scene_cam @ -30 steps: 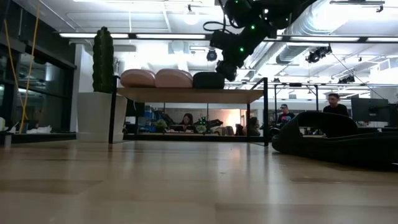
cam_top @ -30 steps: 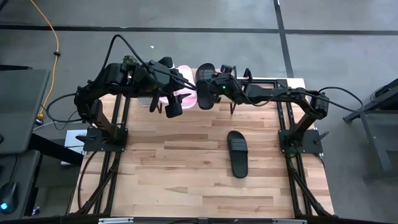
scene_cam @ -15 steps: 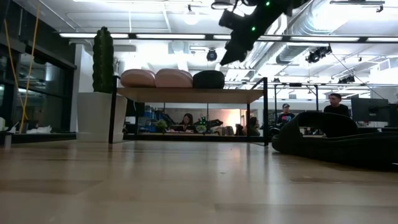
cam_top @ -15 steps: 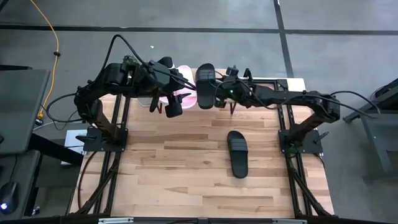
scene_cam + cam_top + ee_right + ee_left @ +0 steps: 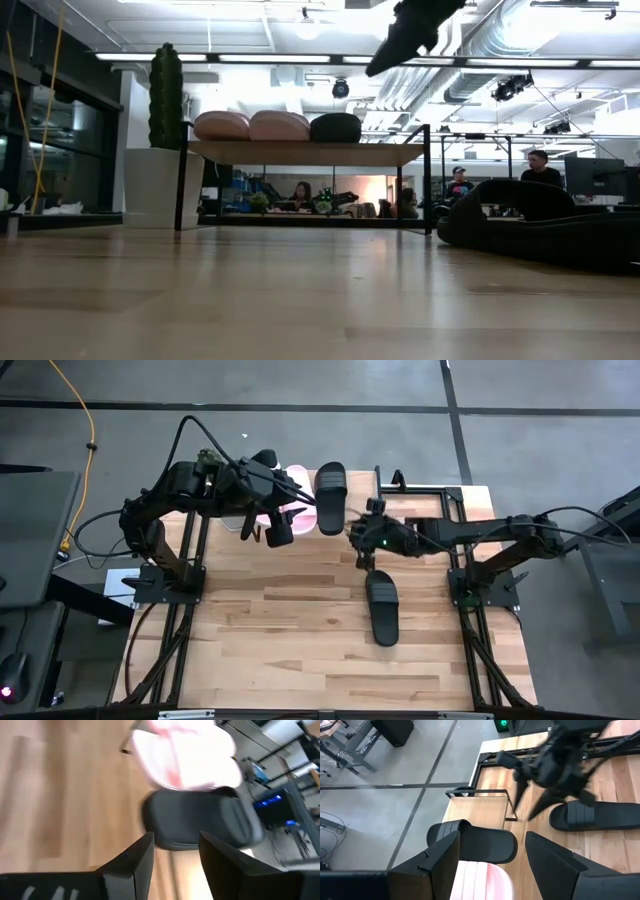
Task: Pick and place slides into the shelf
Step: Put the black slipper on the shelf
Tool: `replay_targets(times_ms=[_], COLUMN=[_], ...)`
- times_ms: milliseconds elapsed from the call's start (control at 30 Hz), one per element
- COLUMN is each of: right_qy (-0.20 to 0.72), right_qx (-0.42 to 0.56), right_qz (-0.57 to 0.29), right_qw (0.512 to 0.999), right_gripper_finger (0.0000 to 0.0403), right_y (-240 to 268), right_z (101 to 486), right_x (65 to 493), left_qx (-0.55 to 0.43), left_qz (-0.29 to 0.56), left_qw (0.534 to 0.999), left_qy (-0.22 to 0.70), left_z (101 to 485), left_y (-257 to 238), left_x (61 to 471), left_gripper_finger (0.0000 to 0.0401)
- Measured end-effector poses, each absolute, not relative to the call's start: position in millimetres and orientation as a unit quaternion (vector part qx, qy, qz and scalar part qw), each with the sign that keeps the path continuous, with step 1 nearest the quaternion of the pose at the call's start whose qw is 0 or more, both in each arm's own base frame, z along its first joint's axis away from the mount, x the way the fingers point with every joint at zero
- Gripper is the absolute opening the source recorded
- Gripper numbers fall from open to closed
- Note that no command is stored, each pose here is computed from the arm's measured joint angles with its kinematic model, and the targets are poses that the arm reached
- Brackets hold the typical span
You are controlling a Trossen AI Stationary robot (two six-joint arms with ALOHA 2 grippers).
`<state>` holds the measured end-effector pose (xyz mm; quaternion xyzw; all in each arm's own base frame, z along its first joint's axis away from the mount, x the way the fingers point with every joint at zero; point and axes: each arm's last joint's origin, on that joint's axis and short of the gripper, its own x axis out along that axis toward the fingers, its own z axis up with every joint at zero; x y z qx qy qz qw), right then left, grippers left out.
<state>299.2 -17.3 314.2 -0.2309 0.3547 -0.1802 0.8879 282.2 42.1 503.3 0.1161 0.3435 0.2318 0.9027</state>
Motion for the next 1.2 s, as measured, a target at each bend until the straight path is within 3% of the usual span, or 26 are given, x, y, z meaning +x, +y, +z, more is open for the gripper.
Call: replay_targets(times_ms=[500, 1200], right_qy=[0.402, 0.487], right_qx=[-0.218, -0.235], right_qz=[-0.132, -0.205], right_qw=[0.879, 0.816], right_gripper_finger=[0.0147, 0.0147], right_y=[74.1, 151.0], right_z=[298.7, 225.9], right_x=[270.8, 247.1], left_qx=[0.099, 0.097], left_qz=[0.231, 0.231], left_qw=[0.906, 0.906], left_qy=[0.342, 0.342], left_z=[502.8, 502.7], left_y=[41.7, 41.7], left_x=[282.1, 282.1], left_gripper_finger=[0.0213, 0.0214])
